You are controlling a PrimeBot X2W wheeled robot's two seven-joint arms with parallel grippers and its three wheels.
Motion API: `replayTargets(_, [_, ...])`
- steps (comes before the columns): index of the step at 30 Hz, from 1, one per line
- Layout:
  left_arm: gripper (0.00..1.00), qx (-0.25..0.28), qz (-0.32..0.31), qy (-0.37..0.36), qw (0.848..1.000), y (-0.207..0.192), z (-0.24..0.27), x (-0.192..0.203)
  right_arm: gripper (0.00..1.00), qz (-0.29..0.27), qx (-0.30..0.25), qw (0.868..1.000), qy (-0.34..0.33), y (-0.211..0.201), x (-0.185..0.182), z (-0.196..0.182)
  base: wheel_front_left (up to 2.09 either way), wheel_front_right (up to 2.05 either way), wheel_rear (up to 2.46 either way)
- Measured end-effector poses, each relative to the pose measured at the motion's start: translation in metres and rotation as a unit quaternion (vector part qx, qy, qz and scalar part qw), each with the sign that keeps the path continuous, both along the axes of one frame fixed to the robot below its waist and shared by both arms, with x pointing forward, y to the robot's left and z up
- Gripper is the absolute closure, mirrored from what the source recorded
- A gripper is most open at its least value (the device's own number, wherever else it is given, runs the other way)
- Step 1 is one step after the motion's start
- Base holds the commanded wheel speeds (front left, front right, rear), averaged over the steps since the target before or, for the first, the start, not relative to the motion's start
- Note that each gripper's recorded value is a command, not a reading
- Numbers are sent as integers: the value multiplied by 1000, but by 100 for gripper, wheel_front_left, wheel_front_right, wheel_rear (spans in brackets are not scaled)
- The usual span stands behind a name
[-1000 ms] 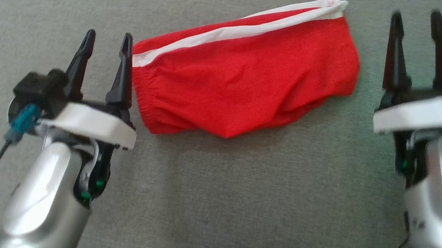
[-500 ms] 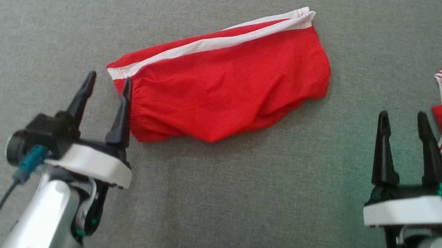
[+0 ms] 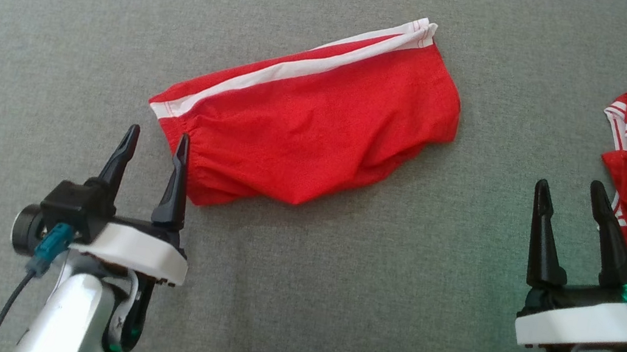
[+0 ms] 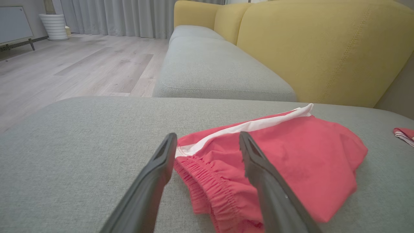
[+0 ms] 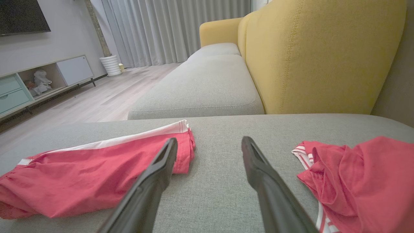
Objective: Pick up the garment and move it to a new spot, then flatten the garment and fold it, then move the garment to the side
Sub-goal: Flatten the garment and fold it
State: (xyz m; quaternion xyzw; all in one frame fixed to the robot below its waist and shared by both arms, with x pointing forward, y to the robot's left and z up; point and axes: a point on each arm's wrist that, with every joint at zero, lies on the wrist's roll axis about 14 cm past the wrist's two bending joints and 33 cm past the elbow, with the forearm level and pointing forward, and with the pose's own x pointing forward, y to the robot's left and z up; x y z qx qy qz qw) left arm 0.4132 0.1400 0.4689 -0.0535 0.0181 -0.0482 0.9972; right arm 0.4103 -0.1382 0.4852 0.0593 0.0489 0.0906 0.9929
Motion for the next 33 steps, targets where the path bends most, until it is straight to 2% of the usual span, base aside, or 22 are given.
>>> replayTargets(10, [0,1,4,5,1000,3,-4,0,0,1,6,1000,3,1,2,-1,0,0,0])
replayTargets(15, [0,0,7,10,1000,6,-7,0,0,4,2,999,41,3,6,-22,0,0,0])
replayTargets(19, [0,-3,12,3,1000,10,-3,9,0,17,0,998,63,13,32,-40,0,0,0])
replayTargets(25, [0,-9,25,-7,1000,17,1,23,0,67,-17,994,90,45,87,-65,0,0,0])
replayTargets(30, [0,-7,40,3,999,27,-5,21,0,102,-31,981,163,70,99,-109,0,0,0])
replayTargets(33, [0,-7,42,6,999,28,-7,19,0,114,-34,976,185,79,100,-121,0,0,0])
